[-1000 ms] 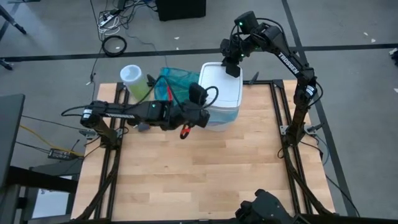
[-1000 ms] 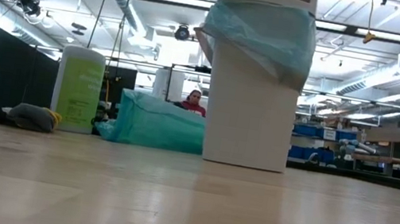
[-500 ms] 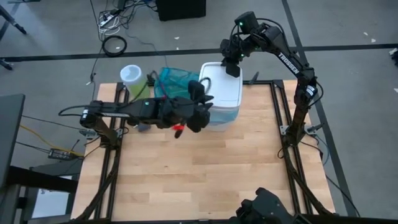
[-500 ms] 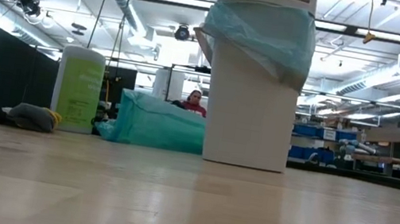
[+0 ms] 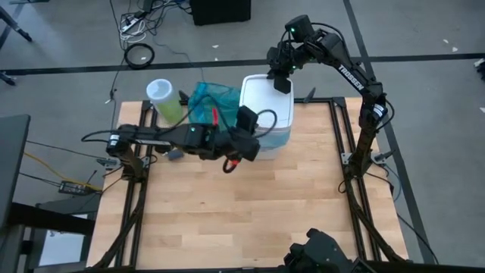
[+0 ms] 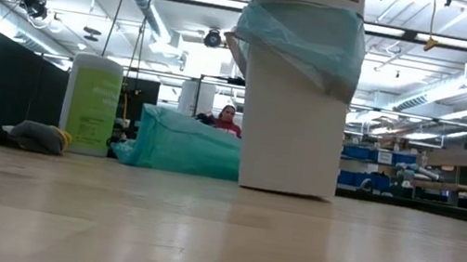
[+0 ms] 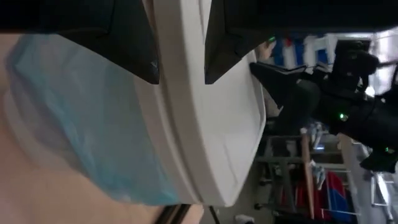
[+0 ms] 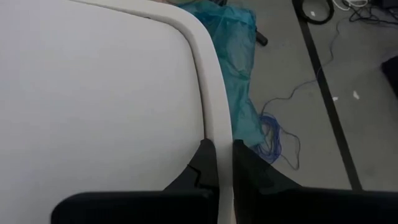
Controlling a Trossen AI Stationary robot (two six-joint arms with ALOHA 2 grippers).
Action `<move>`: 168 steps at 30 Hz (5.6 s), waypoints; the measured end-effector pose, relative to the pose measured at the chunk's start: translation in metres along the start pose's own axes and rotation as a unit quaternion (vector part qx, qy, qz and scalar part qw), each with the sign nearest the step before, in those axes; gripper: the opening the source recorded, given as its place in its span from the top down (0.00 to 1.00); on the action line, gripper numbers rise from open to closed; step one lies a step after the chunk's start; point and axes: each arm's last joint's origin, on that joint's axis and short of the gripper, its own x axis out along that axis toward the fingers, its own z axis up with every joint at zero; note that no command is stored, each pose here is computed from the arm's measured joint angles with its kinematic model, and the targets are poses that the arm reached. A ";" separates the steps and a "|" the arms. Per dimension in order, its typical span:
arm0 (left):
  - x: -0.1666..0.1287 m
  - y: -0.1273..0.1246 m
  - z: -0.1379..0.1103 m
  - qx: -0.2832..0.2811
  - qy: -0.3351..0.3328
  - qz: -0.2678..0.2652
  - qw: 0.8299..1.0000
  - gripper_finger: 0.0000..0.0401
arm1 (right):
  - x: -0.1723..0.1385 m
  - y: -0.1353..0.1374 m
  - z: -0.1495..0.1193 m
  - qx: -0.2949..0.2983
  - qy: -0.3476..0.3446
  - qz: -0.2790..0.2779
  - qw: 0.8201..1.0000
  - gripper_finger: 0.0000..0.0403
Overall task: Place trash/remove bag and relplace
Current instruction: Remove the white trash lid from the white trash bin
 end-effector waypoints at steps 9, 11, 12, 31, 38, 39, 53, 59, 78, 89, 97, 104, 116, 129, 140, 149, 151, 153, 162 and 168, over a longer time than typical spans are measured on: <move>0.016 -0.007 0.005 0.035 0.066 0.038 0.996 0.66 | 0.001 -0.001 0.000 0.000 0.004 0.006 1.000 0.97; 0.018 -0.005 0.002 0.040 0.072 0.040 0.996 0.66 | 0.002 -0.001 0.000 0.000 0.004 0.004 1.000 0.97; 0.018 -0.005 0.002 0.044 0.075 0.040 0.995 0.66 | 0.002 -0.001 0.000 0.000 0.004 0.004 1.000 0.97; 0.020 0.004 -0.004 0.049 0.104 0.060 0.992 0.67 | 0.004 0.003 -0.003 -0.025 0.011 0.009 1.000 0.99; 0.020 0.006 -0.005 0.056 0.125 0.076 0.988 0.79 | 0.003 0.008 -0.006 -0.027 0.018 0.011 0.999 1.00; 0.018 0.008 -0.005 0.056 0.131 0.081 0.986 0.80 | 0.003 0.009 -0.006 -0.028 0.018 0.012 0.999 1.00; -0.003 0.036 -0.008 -0.067 0.115 0.118 0.984 0.99 | -0.003 0.026 -0.013 -0.054 0.018 0.034 0.998 1.00; -0.003 0.023 -0.013 -0.085 0.109 0.066 0.988 0.99 | 0.000 0.034 -0.020 -0.077 0.026 0.022 0.996 1.00; -0.130 0.129 -0.072 -0.424 -0.009 0.254 0.869 0.97 | -0.006 0.046 -0.024 -0.174 0.013 0.038 0.984 1.00; -0.195 0.106 -0.155 -0.670 -0.103 -0.010 0.735 0.97 | -0.017 0.072 -0.009 -0.250 -0.078 0.187 0.947 0.99; -0.173 0.084 -0.135 -0.570 -0.073 -0.093 0.813 0.96 | -0.011 0.103 -0.032 -0.354 -0.058 0.247 0.900 1.00; -0.135 0.060 -0.121 -0.483 0.002 -0.084 0.872 0.96 | -0.002 0.102 -0.053 -0.404 -0.013 0.099 0.909 0.90; -0.125 0.053 -0.157 -0.490 0.114 -0.074 0.861 0.94 | -0.003 0.107 -0.057 -0.315 -0.019 0.049 0.948 0.39; -0.095 0.008 -0.176 -0.685 0.058 -0.117 0.717 0.94 | -0.063 0.134 -0.052 -0.292 -0.132 0.067 0.945 0.46; -0.042 -0.059 -0.166 -0.759 -0.038 -0.238 0.604 0.94 | -0.056 0.151 -0.067 -0.304 -0.128 0.058 0.942 0.47; -0.005 -0.086 -0.157 -0.792 -0.089 -0.238 0.555 0.94 | -0.040 0.141 -0.081 -0.289 -0.060 0.009 0.955 0.47; 0.003 -0.089 -0.153 -0.795 -0.110 -0.242 0.545 0.94 | -0.036 0.139 -0.082 -0.281 -0.056 0.001 0.958 0.47; 0.010 -0.091 -0.149 -0.792 -0.122 -0.254 0.542 0.94 | -0.032 0.137 -0.084 -0.272 -0.052 -0.016 0.961 0.47; 0.024 -0.095 -0.141 -0.785 -0.131 -0.267 0.543 0.94 | -0.029 0.123 -0.098 -0.228 0.029 -0.065 0.971 0.47; 0.026 -0.093 -0.141 -0.796 -0.133 -0.231 0.544 0.94 | -0.036 0.112 -0.111 -0.218 0.107 -0.107 0.964 0.47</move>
